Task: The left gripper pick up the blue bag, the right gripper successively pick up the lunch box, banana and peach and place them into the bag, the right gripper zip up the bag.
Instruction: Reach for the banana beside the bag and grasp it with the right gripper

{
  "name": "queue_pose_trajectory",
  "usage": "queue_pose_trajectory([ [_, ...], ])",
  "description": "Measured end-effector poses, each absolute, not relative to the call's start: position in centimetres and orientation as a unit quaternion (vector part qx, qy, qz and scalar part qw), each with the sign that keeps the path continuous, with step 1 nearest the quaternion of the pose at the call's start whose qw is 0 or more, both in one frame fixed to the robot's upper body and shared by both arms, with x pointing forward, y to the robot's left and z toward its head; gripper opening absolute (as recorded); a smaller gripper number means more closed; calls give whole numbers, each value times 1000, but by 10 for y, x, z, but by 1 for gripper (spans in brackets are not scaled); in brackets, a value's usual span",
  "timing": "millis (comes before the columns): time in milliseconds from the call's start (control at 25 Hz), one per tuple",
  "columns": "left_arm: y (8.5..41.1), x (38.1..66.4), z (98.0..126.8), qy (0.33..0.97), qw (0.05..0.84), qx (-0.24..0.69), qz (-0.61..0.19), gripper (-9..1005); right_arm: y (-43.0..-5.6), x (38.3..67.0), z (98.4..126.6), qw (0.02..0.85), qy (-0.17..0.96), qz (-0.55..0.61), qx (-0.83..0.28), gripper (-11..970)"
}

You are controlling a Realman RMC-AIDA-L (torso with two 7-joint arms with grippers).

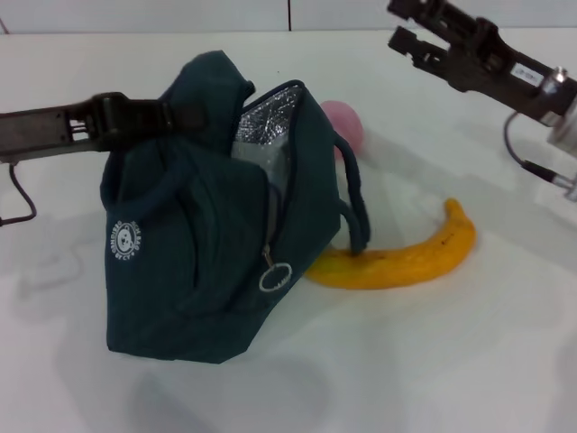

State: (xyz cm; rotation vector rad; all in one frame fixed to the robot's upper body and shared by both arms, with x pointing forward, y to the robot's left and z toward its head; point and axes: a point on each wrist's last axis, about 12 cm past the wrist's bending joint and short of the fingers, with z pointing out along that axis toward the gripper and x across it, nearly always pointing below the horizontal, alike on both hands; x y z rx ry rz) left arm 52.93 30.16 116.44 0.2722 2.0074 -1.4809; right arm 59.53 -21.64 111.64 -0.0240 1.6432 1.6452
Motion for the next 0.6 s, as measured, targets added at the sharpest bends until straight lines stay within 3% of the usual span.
queue_pose_trajectory([
  [320, 311, 524, 1149, 752, 321, 78, -570, 46, -239, 596, 1139, 397, 712, 531, -231, 861],
  [600, 316, 516, 1139, 750, 334, 73, -566, 46, -238, 603, 1169, 379, 716, 447, -380, 862],
])
